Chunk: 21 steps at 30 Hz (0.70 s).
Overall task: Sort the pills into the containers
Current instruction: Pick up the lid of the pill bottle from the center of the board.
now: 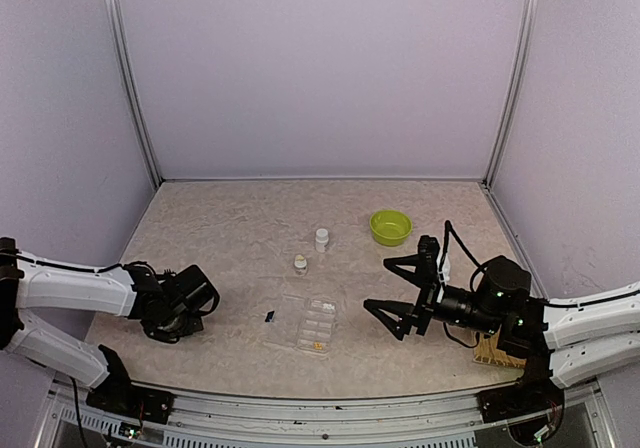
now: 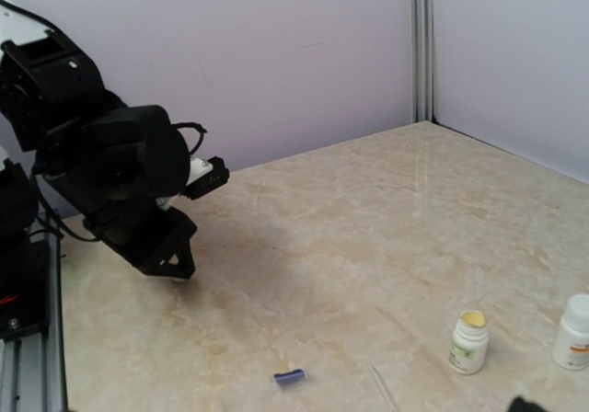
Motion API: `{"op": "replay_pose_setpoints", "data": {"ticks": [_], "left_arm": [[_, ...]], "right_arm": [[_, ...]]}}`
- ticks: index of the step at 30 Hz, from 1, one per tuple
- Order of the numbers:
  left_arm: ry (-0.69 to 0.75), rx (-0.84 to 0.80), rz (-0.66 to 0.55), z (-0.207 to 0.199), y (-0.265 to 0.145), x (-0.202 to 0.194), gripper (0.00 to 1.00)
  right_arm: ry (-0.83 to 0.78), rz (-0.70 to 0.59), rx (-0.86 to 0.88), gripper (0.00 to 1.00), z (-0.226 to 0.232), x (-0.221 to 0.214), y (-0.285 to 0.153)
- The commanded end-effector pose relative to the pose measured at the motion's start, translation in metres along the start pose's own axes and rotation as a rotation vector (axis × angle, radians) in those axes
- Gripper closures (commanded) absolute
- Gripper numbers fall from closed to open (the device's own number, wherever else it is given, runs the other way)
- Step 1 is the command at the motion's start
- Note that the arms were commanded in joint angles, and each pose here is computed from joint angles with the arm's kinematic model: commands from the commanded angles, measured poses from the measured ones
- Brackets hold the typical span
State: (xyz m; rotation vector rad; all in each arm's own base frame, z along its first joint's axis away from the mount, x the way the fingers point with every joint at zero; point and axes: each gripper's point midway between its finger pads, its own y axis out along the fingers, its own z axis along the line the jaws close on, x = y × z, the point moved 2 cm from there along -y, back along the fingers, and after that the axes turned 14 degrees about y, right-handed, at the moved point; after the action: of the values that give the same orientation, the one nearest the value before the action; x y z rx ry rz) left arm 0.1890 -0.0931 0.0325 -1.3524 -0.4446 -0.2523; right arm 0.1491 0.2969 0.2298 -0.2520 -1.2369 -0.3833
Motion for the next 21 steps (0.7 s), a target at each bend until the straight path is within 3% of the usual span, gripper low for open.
{"op": "replay_pose_setpoints", "data": {"ticks": [1,9,15,21], "left_arm": [[0.014,-0.074,0.049,-0.013,0.001,-0.008,1.0],[0.141,-0.228,-0.11,-0.061,-0.044,0.034,1.0],[0.322,-0.492,-0.234,-0.122,-0.098,0.057,1.0],[0.525,-0.817,-0.307,-0.169,-0.149,0.048,1.0]], "right_arm": [[-0.01,-0.029,-0.012,0.0,-0.001,0.011,-0.001],[-0.041,-0.022,-0.036,0.0,-0.004,0.014,0.004],[-0.092,-0.05,-0.004,0.0,0.006,0.033,-0.001],[-0.191,0.002,0.124,0.0,0.03,0.037,0.0]]}}
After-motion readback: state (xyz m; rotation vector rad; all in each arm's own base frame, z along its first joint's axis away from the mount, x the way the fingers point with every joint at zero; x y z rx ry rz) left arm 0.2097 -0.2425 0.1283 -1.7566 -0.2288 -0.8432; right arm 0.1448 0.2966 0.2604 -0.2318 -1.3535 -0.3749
